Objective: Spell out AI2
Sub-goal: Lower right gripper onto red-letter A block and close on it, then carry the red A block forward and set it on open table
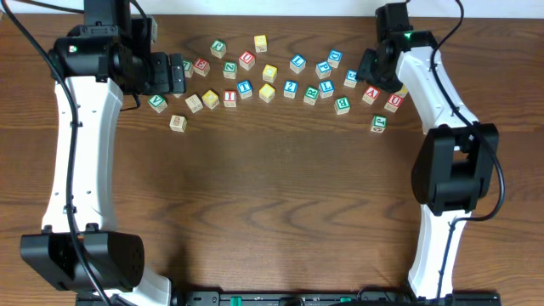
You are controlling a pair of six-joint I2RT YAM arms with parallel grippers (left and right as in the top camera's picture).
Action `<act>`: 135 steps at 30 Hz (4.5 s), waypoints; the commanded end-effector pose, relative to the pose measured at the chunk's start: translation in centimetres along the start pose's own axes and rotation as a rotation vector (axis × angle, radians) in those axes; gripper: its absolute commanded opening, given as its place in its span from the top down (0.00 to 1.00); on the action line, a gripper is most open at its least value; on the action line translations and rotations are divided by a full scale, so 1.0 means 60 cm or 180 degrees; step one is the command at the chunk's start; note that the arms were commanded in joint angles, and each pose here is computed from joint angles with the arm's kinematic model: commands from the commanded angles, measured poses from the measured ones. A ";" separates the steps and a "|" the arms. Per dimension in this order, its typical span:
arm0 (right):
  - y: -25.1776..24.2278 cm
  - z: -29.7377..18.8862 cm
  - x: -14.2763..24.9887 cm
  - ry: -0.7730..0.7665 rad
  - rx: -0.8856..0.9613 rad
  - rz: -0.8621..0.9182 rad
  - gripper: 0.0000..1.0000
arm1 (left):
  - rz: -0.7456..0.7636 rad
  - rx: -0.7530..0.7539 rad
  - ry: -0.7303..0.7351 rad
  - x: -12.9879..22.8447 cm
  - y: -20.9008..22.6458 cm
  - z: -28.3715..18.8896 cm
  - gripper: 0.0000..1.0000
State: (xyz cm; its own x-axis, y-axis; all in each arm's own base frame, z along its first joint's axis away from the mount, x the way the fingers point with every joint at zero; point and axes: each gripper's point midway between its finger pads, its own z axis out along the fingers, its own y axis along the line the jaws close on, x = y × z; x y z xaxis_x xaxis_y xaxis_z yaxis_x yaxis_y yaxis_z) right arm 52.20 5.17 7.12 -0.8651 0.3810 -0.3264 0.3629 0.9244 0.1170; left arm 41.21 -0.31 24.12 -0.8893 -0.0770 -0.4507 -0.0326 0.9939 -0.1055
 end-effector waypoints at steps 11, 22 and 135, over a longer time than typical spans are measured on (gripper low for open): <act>-0.024 0.064 0.020 0.0197 0.0198 0.0151 0.49 | -0.0051 0.0004 0.0003 -0.004 -0.001 0.002 0.02; -0.041 0.067 0.013 0.0186 0.0247 0.0168 0.53 | -0.0051 0.0004 0.0003 -0.004 -0.001 0.002 0.02; 0.309 0.001 0.413 0.0550 0.0035 -0.0892 0.76 | -0.0613 -0.0347 -0.0111 -0.013 0.092 -0.007 0.02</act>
State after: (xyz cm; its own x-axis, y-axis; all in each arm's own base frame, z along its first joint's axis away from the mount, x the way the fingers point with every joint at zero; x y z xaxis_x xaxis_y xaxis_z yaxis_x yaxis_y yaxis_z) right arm 38.03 31.90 2.30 -0.9769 0.1000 -0.1887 0.0915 0.9944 0.0533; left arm 41.30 5.05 24.27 -0.8476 -0.2621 -0.4614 -0.2413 0.9648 -0.1046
